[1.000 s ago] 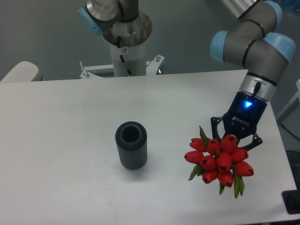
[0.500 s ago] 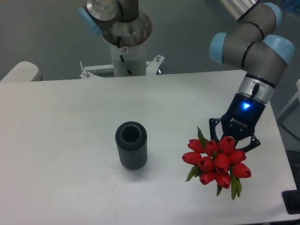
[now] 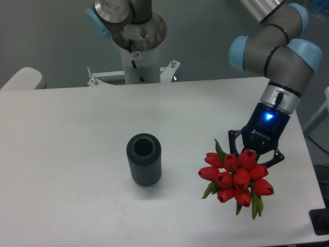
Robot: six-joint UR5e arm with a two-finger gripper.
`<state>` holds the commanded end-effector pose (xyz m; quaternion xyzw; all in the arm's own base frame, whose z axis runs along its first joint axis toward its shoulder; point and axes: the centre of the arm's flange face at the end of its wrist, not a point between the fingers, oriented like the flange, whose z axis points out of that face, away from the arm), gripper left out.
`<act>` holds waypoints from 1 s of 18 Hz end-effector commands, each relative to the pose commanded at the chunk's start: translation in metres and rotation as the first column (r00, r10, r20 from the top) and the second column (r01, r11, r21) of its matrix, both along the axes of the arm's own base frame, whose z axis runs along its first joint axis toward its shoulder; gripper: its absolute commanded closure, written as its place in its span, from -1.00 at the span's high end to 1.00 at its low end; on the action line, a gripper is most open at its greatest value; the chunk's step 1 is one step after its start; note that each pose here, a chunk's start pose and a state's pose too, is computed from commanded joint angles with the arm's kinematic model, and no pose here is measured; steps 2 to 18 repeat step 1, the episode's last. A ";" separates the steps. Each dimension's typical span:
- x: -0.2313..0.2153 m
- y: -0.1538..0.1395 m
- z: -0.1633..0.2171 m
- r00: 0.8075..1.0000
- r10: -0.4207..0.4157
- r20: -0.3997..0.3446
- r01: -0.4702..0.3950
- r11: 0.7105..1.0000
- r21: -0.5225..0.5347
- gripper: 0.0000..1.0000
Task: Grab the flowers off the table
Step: 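Hold the tulip bunch raised above the table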
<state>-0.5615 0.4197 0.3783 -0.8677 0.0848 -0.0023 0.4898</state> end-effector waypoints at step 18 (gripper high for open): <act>0.000 0.000 0.001 1.000 0.002 0.001 -0.002 1.000 0.000 -0.80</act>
